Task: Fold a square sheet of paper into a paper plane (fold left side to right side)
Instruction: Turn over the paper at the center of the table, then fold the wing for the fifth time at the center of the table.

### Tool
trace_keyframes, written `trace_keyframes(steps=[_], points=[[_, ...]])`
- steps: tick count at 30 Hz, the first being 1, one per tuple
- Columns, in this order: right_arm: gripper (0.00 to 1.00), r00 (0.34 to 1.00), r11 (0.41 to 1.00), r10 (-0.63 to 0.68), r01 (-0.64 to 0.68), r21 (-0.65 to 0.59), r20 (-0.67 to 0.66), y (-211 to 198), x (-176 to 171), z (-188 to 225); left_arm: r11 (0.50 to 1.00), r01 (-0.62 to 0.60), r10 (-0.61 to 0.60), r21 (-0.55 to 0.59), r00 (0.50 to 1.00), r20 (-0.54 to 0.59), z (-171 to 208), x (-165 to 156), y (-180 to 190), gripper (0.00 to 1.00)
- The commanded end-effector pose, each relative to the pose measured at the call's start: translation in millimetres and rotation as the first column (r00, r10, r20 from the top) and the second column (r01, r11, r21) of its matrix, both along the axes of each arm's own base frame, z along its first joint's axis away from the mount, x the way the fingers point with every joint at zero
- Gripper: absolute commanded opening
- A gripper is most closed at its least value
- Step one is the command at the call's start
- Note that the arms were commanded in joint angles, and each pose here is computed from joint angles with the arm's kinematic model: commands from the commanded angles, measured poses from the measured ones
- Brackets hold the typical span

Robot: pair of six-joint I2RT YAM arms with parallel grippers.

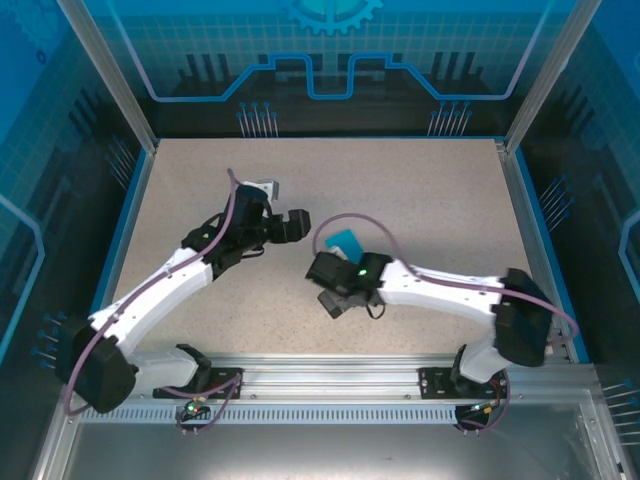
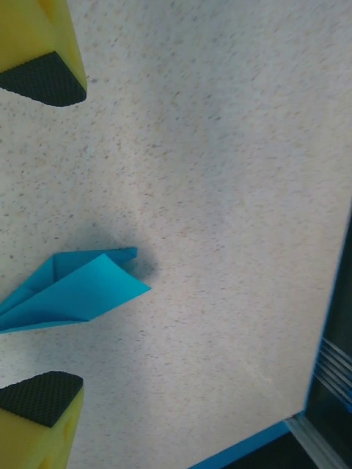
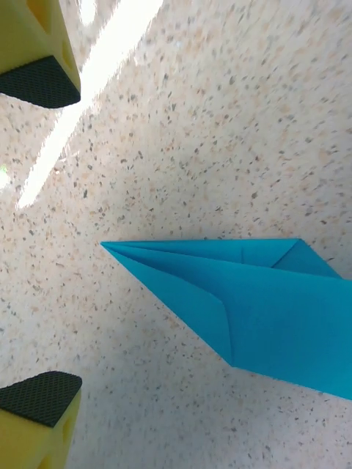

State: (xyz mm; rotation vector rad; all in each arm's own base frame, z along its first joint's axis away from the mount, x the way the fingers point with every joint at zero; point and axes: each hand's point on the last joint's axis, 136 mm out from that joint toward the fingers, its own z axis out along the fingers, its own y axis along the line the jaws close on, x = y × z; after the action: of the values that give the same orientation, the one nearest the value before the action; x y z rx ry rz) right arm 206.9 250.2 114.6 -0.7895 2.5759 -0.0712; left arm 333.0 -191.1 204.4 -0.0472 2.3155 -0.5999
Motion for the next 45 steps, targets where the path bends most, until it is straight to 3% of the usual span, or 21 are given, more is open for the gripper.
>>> trace_keyframes(steps=[1,3,8,11,18,23,29,37,45], points=[[0.97,0.995,0.964,0.006,0.020,0.265,-0.100,5.4,6.8,0.7,0.986,0.094,-0.108,-0.134,0.989,-0.097,-17.0,-4.5,-33.5,0.95],[0.99,0.993,0.915,-0.009,0.057,0.400,-0.119,-2.2,15.6,8.3,0.977,0.114,-0.142,-0.182,0.979,-0.149,-34.5,-4.6,-46.1,0.92],[0.99,0.984,0.725,-0.061,0.158,0.670,-0.166,-34.2,37.2,22.3,0.949,0.133,-0.207,-0.287,0.947,-0.246,-73.4,-3.9,-72.6,0.85],[0.99,0.975,0.637,-0.087,0.212,0.742,-0.204,-53.4,45.0,22.1,0.946,0.130,-0.221,-0.297,0.929,-0.296,-95.6,0.1,-82.7,0.82],[0.93,0.961,0.522,-0.097,0.271,0.809,-0.260,-74.6,47.5,11.8,0.937,0.145,-0.261,-0.319,0.897,-0.357,-129.6,13.6,-104.4,0.72],[0.84,0.962,0.466,-0.058,0.261,0.845,-0.265,-77.9,51.9,12.6,0.921,0.178,-0.305,-0.347,0.882,-0.360,-141.8,19.3,-116.4,0.47],[0.87,0.970,0.423,-0.015,0.227,0.877,-0.243,-80.0,69.9,16.5,0.899,0.259,-0.372,-0.354,0.877,-0.304,-137.3,20.8,-121.2,0.16],[0.84,0.972,0.417,0.113,0.143,0.898,-0.207,-71.5,97.1,10.1,0.803,0.436,-0.527,-0.405,0.838,-0.142,-106.9,2.2,-115.8,0.05],[0.79,0.956,0.383,0.207,0.119,0.916,-0.210,-56.8,116.6,2.2,0.688,0.571,-0.644,-0.448,0.765,-0.015,-77.6,-19.9,-115.1,0.03]])
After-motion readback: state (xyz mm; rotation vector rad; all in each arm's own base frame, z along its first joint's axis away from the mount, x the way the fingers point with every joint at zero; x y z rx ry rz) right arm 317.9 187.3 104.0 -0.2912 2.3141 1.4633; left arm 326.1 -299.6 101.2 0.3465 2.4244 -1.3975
